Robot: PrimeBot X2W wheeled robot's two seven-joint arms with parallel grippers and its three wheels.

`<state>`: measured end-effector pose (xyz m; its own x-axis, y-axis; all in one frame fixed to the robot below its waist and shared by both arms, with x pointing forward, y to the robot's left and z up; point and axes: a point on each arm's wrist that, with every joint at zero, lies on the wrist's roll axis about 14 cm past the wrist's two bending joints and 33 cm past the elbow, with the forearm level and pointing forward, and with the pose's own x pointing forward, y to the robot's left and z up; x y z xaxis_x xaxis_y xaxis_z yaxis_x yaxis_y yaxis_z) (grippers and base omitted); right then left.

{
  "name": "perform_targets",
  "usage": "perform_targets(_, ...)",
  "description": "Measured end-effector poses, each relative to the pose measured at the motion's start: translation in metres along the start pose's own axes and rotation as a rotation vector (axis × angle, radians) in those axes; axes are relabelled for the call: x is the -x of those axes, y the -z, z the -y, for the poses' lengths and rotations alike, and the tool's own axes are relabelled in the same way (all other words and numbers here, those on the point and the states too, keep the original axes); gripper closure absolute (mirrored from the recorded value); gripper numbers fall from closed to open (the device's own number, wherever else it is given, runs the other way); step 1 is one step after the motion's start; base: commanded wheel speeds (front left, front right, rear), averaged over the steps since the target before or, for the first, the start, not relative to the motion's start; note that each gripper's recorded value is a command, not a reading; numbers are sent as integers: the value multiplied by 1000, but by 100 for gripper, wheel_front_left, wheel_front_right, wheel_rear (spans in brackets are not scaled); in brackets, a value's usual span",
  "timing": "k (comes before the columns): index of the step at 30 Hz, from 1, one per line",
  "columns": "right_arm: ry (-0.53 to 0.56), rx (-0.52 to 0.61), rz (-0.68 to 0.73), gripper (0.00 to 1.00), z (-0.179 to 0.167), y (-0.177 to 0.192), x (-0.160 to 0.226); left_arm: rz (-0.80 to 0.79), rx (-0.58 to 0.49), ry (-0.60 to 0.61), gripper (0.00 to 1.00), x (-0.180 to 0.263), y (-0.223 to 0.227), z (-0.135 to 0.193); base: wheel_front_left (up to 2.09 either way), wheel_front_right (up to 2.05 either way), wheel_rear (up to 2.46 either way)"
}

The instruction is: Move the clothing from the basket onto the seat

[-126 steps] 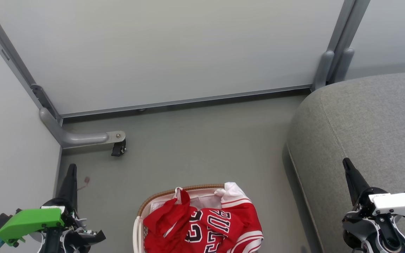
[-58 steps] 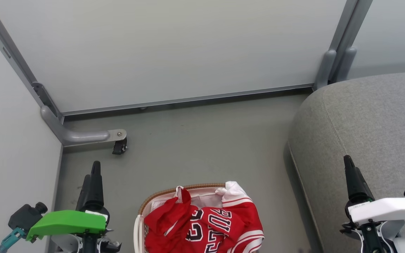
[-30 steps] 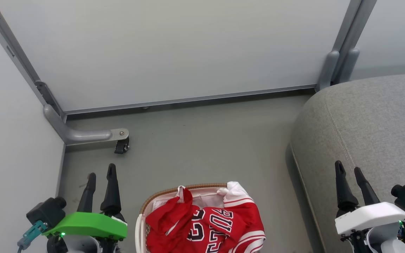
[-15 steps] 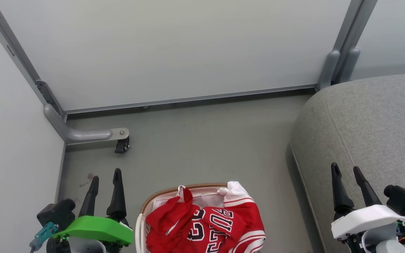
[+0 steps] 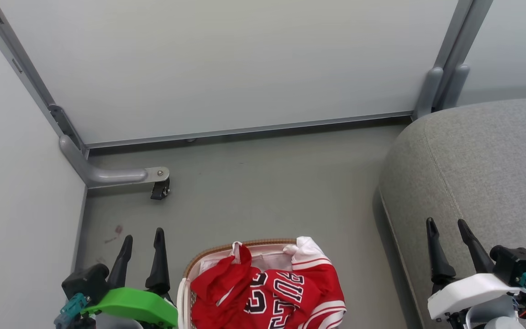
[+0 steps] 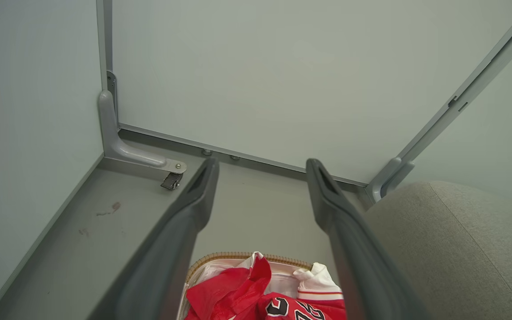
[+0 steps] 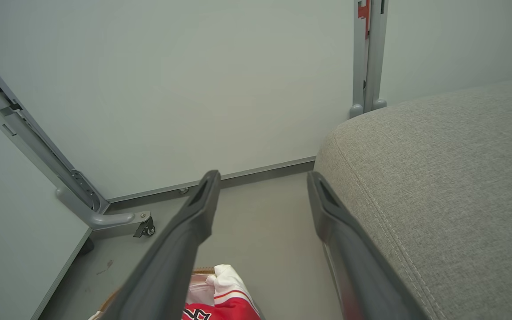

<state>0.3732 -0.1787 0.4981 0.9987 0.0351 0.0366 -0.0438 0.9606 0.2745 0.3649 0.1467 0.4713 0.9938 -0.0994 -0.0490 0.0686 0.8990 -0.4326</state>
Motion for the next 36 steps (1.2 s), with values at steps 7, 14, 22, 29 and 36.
perform_targets(7, -15, 59, 4, 0, -2, 0, 0, -11, -48, 4, 0, 4, 5, -1, 0, 0, 0)
perform_targets(14, -34, 113, 4, 0, -6, 1, 0, -14, -90, 7, 0, 7, 8, -2, 0, 0, 0)
perform_targets(22, -54, 170, 10, 0, -10, 2, 0, -18, -136, 16, 0, 8, 11, -1, 0, 0, 0)
perform_targets(29, -68, 219, 13, 0, -12, 2, 0, -28, -177, 26, 0, 9, 15, 0, 0, 0, 0)
perform_targets(36, -70, 228, 13, 0, -12, 2, 0, -30, -184, 27, 0, 10, 16, 0, 0, 0, 0)
